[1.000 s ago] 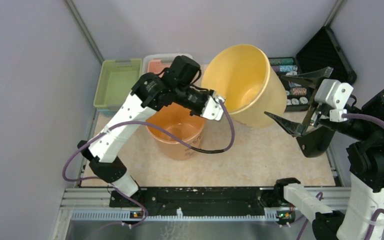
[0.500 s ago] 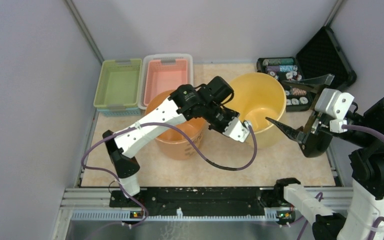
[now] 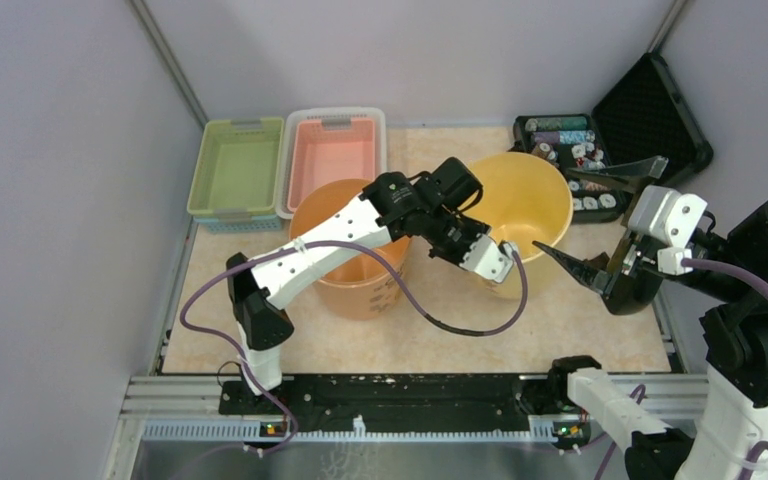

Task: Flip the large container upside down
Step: Place the container at the center of the board.

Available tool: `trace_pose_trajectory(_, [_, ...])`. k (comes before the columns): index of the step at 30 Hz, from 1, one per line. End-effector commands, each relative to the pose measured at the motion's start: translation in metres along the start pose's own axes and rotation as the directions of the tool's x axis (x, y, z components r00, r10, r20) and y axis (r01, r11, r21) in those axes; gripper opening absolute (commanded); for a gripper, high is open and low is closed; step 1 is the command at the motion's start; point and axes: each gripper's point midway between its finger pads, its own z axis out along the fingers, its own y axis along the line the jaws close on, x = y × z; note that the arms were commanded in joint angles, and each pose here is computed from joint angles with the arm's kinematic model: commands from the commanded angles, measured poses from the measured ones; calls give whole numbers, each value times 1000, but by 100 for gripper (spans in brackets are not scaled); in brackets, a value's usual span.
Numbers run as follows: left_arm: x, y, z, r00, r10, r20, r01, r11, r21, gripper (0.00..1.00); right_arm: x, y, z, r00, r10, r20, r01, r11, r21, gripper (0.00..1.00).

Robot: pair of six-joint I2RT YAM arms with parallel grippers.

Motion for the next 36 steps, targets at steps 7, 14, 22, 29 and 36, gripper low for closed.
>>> trace_pose_trajectory(7, [-27, 30, -10, 995, 78, 65, -69, 990, -126, 26, -4, 1, -1, 1000, -28, 12, 28, 1000, -5, 99])
trace_pose_trajectory(14, [-25, 31, -21, 998, 23, 51, -14, 983, -182, 60, 0, 3, -2, 1000, -28, 1, 28, 1000, -7, 99])
trace_pose_trajectory(22, [-8, 45, -65, 995, -100, -14, 84, 898, -433, 99, 6, 7, 0, 1000, -19, -3, 19, 1000, -22, 99])
trace_pose_trajectory(29, [18, 54, -89, 983, -173, -63, 104, 802, -588, 99, 6, 8, 1, 1000, -6, 6, 6, 1000, -28, 99])
trace_pose_trajectory(36, [72, 70, -93, 938, -307, -160, 105, 694, -713, 99, 13, 10, 3, 1000, 13, -3, -13, 999, -34, 99])
